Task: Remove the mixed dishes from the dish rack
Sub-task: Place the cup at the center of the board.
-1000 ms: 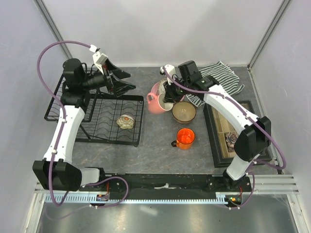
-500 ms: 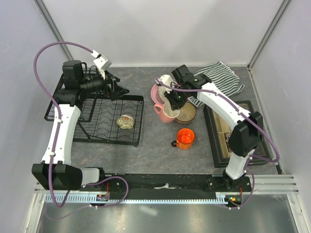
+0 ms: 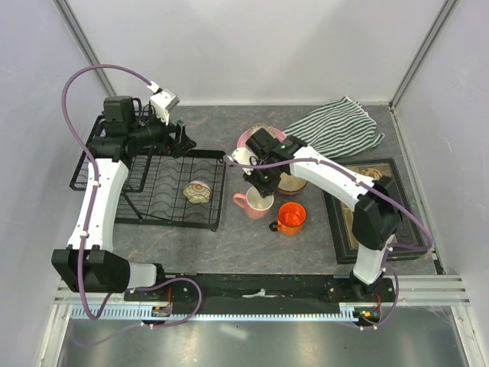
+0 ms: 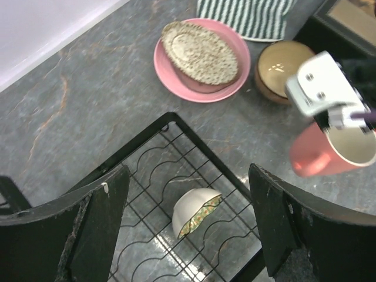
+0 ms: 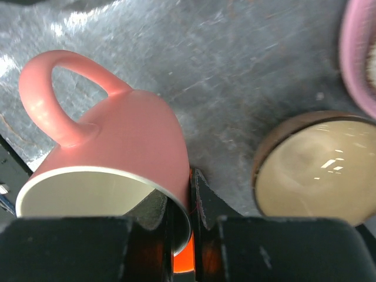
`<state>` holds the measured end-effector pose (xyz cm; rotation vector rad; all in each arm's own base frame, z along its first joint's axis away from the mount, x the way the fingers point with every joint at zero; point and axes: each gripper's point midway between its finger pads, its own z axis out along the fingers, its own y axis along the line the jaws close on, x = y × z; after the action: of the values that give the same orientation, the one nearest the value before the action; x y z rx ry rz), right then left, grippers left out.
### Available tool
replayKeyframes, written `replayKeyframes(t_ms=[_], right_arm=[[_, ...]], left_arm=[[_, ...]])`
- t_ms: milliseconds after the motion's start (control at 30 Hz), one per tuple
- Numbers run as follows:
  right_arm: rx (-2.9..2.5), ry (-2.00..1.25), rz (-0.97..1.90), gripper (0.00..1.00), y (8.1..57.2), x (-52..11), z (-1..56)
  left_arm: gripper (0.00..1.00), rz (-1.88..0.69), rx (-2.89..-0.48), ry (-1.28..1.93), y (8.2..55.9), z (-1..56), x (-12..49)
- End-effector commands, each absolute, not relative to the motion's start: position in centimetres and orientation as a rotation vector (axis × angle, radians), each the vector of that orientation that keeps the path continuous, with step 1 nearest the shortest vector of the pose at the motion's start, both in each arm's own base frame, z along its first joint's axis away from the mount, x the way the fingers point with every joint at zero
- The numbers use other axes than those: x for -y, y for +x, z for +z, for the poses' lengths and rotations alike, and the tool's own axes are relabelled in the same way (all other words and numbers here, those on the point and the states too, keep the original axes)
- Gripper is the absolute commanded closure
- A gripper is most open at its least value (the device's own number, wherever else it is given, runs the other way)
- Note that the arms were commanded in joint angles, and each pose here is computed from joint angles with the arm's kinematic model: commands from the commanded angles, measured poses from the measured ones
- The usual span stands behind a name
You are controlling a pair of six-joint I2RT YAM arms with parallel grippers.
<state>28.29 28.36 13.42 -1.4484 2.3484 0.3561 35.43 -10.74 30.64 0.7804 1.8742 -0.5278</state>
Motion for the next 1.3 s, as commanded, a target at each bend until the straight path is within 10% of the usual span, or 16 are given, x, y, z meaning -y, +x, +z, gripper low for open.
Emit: replayKeyframes(t_ms=[0, 1267], right_arm=[[-2.332, -1.447, 0.316, 1.00, 28.4, -29.0, 12.7], [-2.323, -1.577, 0.303, 0.99, 27.6, -31.4, 10.9]], left_arm=[[0.12, -0.394, -1.880, 0.759, 36.8, 31.6, 9.1], [0.12, -0.358, -1.902, 0.768, 37.2, 30.7, 8.3]])
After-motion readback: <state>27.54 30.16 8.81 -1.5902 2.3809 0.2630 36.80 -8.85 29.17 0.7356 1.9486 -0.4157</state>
